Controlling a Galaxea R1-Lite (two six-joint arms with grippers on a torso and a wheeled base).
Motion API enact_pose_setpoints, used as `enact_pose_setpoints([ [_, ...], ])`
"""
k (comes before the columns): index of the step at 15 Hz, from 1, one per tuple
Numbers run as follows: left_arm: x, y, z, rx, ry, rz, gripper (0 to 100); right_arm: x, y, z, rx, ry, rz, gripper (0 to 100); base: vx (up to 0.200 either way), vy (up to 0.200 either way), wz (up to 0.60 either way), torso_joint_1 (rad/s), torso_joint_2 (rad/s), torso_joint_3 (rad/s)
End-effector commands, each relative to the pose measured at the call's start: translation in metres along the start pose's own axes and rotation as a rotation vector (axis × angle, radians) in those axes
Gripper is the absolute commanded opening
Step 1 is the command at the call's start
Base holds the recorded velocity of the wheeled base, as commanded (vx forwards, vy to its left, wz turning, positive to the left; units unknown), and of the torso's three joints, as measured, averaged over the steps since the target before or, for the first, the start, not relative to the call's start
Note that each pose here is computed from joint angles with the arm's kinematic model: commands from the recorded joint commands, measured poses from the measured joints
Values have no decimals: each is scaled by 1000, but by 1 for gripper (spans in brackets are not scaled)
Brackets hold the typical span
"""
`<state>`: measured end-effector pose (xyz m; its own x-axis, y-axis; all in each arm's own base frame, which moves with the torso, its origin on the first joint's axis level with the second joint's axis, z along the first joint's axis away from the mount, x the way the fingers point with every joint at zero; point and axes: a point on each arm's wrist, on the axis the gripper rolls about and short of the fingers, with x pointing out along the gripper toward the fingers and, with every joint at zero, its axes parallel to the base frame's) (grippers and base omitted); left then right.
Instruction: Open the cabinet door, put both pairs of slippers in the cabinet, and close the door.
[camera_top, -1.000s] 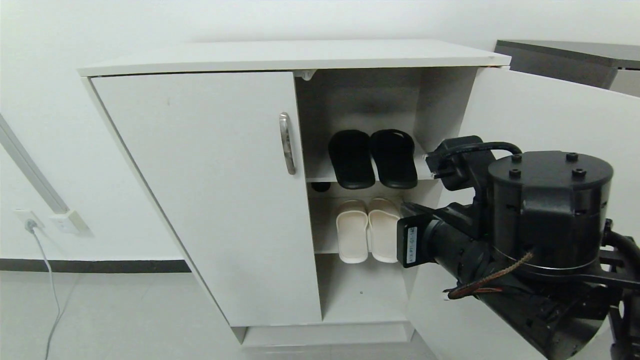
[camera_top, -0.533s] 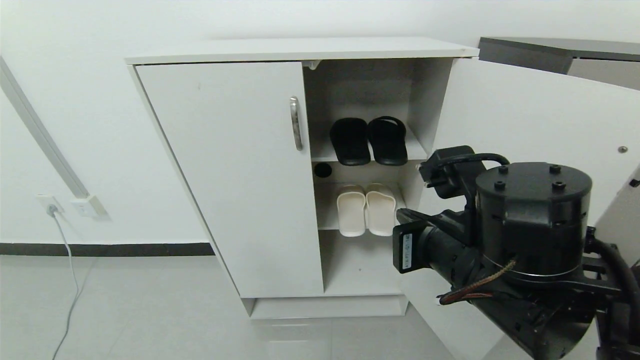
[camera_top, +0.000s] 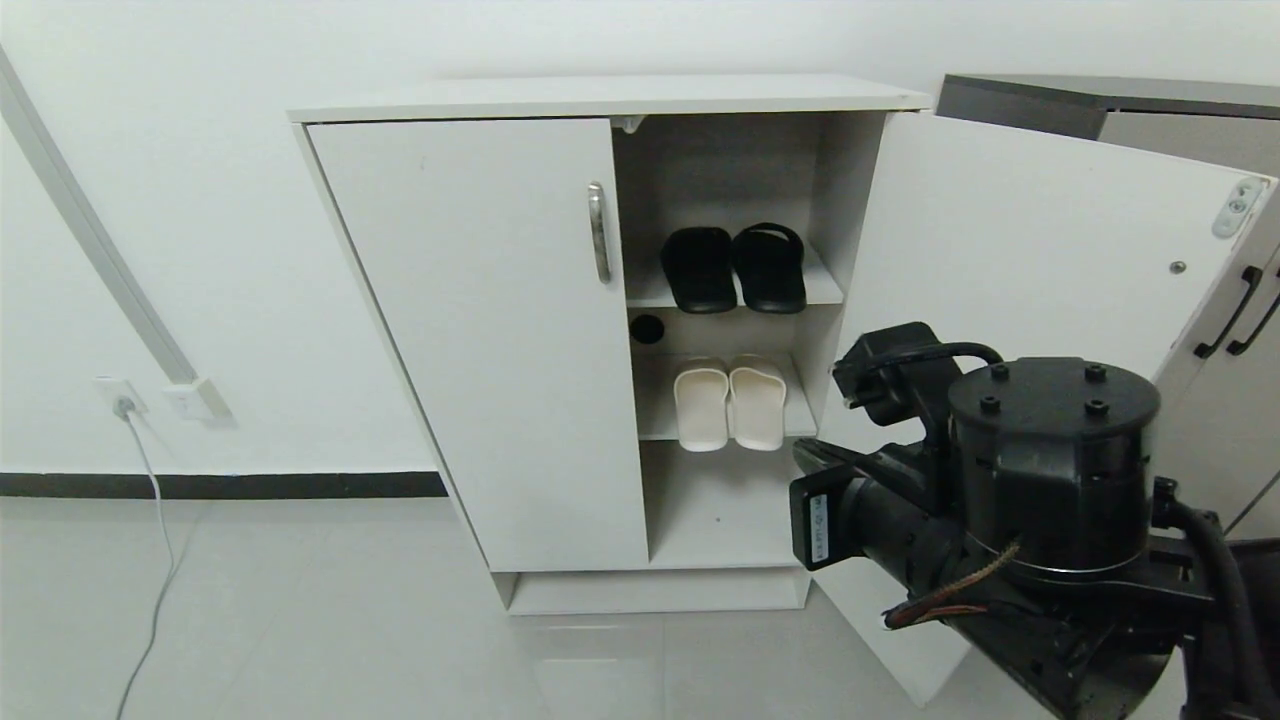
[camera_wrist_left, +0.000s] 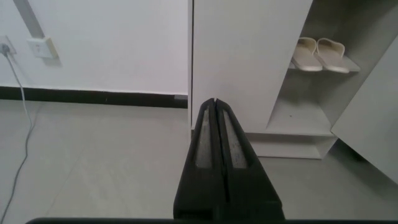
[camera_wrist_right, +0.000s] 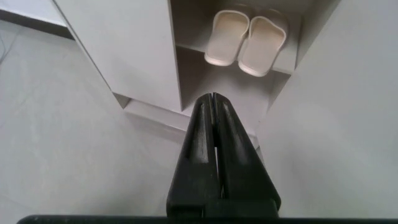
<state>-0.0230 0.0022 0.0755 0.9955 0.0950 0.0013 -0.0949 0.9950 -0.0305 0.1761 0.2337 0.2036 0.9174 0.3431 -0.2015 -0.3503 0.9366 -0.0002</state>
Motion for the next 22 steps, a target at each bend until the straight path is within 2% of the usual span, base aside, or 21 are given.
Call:
enact_pose_setpoints([
  [1,0,0,0,0,1,0,0,2,0,-2,-4,6,-2,0,0,0,0,0,0,0],
  [15,0,0,0,0,1,2,0,9,-2,-4,-4,7,-23,0,0,0,0,0,-6,-6],
  [18,0,0,0,0,1,0,0,11,-6,-4,-2,7,-36,0,0,0,0,4,-188,-313],
  [22,0,0,0,0,1,0,0,16,-5,-8,-4,13,-43,0,0,0,0,39,-507,-376],
])
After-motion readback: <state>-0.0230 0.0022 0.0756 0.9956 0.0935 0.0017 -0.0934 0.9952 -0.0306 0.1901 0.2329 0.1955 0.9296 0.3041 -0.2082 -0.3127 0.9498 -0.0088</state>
